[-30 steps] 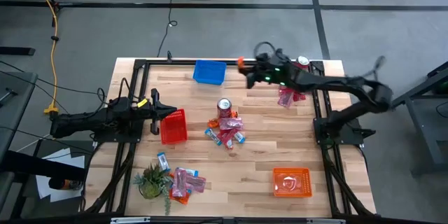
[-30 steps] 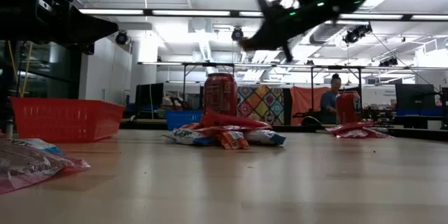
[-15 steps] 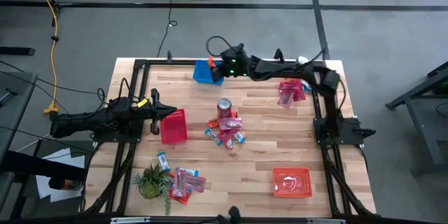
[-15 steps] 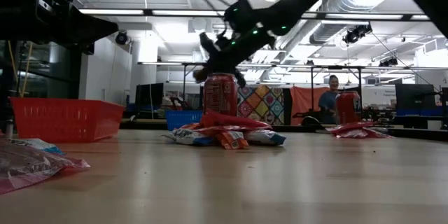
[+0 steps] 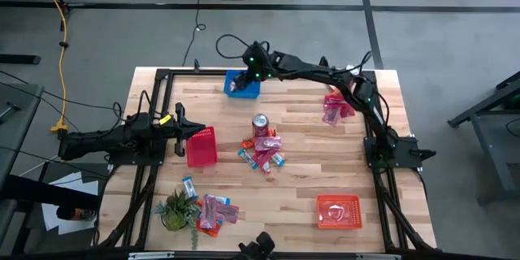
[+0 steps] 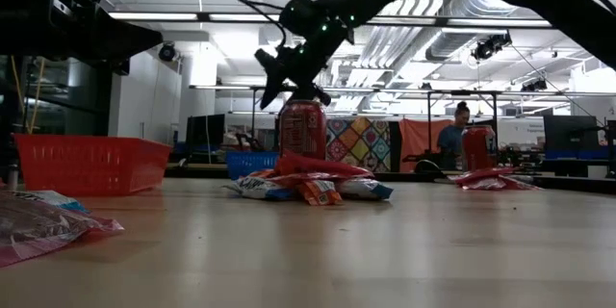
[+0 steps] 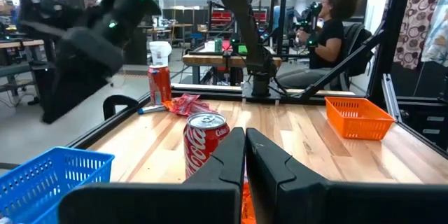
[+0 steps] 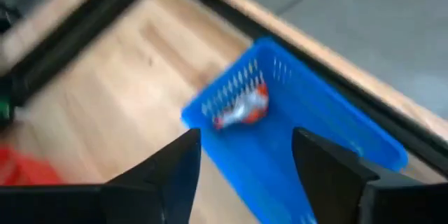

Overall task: Sort candy
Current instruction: Put the red candy into the orange bin

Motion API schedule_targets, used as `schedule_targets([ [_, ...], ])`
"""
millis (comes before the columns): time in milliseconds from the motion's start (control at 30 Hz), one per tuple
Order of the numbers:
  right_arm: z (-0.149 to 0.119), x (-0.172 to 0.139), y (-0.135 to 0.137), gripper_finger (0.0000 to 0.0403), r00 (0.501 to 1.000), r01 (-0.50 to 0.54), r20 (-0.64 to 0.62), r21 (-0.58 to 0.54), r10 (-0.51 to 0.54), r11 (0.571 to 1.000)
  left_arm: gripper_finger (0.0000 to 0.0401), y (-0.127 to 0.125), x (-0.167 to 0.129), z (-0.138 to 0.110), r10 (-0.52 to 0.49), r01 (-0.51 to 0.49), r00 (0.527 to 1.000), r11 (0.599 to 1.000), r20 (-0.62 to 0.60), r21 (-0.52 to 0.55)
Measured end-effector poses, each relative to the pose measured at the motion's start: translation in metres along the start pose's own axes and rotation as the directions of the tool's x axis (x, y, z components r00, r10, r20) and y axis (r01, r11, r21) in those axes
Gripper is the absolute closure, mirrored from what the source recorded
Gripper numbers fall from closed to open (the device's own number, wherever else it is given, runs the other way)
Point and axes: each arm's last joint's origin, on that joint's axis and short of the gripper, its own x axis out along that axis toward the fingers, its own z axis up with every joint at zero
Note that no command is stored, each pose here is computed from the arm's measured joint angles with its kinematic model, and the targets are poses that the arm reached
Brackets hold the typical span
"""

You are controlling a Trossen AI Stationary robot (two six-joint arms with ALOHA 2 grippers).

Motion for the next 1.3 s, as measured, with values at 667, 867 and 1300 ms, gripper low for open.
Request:
schedule_targets([
  [667,-0.153,-0.142,-0.043,0.0176,0.807,0.504,-0.408,0.099,-0.427,0.858,0.0401,0.0,0.0,0.0,0.0,0.0,1.0,1.0,0.0,0.0],
  [867,-0.186,-0.164,-0.101,0.0176,0.74,0.642,-0.489,0.306,-0.463,0.703,0.0401,0.0,0.0,0.0,0.0,0.0,1.0,1.0,0.0,0.0],
  [1300,-0.178,-0.13,-0.176,0.0176,0.641,0.524,-0.537,-0.215,-0.548,0.824,0.0401,0.0,0.0,0.0,0.0,0.0,1.0,1.0,0.0,0.0],
])
